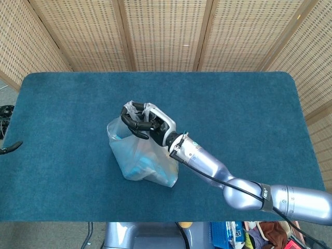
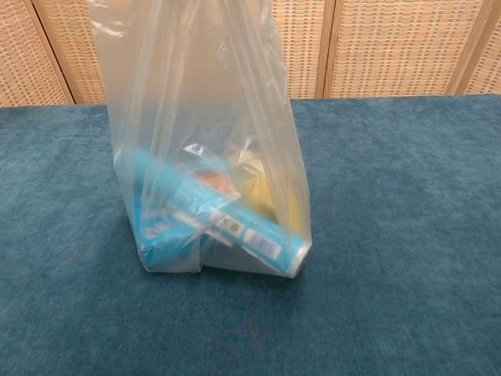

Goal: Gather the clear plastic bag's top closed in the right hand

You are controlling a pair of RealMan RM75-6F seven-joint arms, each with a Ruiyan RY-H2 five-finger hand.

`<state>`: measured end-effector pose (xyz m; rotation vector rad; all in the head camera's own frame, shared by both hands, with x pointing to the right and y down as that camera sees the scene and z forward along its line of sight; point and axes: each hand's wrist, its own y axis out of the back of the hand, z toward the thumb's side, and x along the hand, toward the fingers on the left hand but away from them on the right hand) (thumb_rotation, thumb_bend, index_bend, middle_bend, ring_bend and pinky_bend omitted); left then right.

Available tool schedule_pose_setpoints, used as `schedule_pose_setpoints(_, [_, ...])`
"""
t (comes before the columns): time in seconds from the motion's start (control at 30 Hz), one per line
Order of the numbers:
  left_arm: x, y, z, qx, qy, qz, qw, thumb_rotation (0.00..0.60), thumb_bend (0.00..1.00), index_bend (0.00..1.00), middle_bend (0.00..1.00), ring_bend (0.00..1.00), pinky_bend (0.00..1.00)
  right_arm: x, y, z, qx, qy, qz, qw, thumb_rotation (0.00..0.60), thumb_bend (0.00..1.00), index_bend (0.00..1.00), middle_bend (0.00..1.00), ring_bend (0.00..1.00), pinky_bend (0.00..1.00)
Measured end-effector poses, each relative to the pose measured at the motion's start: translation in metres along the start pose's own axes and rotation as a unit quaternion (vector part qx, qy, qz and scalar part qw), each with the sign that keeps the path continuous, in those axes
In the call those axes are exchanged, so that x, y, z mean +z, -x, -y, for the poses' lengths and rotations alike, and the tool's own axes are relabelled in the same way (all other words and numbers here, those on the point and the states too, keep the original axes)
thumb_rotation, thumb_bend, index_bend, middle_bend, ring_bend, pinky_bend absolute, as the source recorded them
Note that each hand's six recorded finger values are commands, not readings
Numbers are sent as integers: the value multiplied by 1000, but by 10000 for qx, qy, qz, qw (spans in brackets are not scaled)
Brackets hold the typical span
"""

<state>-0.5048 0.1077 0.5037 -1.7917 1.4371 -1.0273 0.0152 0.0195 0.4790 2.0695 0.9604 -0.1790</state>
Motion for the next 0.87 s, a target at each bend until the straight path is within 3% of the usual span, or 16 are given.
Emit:
schedule_pose_setpoints(0.47, [-23,35,25,101,-118,-442,9989,600,96,0,0,0,0,47,1,1,-226,-260,-326,9989,600,1000,698,811,794,971])
schedule_pose_setpoints(0.87, [-24,39,36,59,-453,-340,9984,600,100,0,0,0,0,90,0,-2,-526,-534,-626,9952,600,1000,696,810,794,970])
